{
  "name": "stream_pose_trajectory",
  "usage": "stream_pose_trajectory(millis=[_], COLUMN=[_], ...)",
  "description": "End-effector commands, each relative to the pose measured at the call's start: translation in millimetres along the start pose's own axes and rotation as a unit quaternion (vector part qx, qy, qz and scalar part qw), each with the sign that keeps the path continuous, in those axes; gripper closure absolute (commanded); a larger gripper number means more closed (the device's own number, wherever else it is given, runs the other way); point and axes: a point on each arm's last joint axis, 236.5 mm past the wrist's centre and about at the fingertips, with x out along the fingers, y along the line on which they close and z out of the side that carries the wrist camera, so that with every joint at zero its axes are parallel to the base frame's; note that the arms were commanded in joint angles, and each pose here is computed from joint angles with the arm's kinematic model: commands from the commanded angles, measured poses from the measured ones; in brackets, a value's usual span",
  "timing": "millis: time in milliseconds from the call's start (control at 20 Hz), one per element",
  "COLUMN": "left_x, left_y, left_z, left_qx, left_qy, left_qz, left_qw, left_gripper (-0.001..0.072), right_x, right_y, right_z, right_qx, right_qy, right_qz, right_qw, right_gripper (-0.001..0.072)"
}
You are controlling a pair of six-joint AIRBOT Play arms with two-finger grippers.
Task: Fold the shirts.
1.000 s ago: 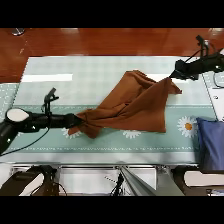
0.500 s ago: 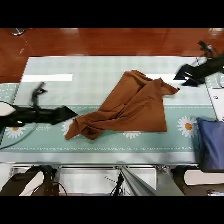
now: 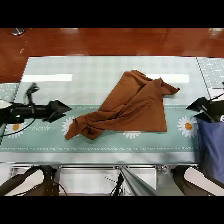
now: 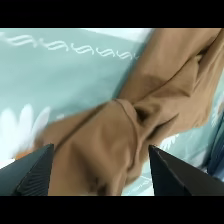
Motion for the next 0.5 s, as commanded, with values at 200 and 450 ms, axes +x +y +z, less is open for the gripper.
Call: stream_pose_trajectory(millis=[200, 450], left_x=[76, 65], left_y=[-8, -34], left_z=[-7, -61], left_qx=[0.052, 0.086], left_qy=[0.15, 0.292], left_qz=[0.016, -0.047], left_qw=[0.987, 0.951], left_gripper=[0.0004, 0.0006], right_x=[15, 16], right_y=[17, 13], right_z=[-43, -43], right_qx=[-0.033, -0.035], right_qy=[0.057, 0.059], right_qz=[0.047, 0.038], right_qw=[0.997, 0.997], right_gripper=[0.0082, 0.0082])
